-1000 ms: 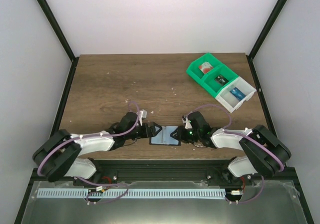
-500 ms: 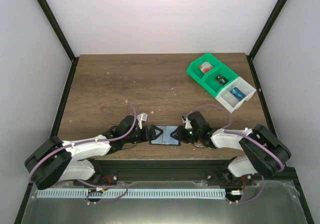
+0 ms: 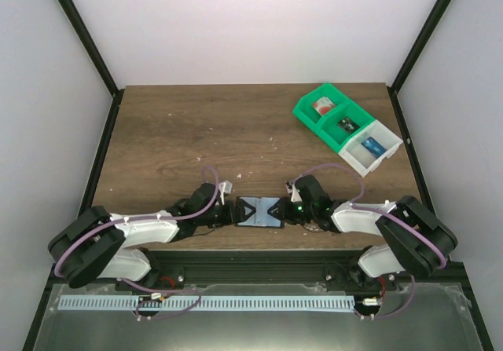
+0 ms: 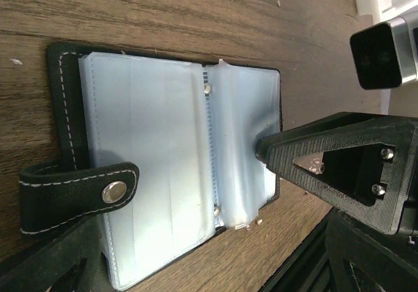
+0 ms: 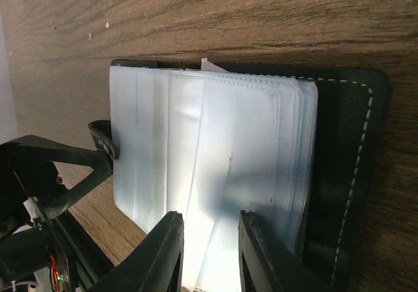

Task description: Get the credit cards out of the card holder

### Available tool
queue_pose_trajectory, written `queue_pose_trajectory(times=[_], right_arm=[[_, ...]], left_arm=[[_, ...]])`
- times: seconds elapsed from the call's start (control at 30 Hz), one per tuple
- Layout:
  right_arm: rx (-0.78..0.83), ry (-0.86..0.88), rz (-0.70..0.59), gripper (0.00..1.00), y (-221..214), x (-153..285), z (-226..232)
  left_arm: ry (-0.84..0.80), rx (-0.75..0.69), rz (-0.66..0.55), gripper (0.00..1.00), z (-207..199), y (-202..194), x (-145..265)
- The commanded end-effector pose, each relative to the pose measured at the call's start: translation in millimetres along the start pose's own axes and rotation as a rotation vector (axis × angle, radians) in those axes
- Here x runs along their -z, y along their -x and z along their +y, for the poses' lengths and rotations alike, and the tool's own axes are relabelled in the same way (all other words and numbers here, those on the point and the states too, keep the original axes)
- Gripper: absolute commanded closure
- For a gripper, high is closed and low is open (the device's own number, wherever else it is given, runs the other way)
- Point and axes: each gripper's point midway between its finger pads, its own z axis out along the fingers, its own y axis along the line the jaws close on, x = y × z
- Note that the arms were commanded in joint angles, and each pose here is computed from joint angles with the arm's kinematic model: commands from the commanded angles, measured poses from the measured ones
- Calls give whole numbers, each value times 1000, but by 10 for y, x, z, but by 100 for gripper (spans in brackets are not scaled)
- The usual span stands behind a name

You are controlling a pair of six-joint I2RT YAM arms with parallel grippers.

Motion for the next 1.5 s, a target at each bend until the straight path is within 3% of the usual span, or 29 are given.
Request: queue_pose_trajectory(times=[0.0,1.03,1.47], right_arm=[[-27,-77,26,74,-126,-25,-213],[-40,-81,50,74,-245,-88,-310],[-20,-83,-84,74,-55,165,-197]], left_arm=[[-27,16,15,4,-16,-38,-52],[-270,-29,-29,5,-769,137,-67],[-232,-66,-53,4,-740,186,-69]])
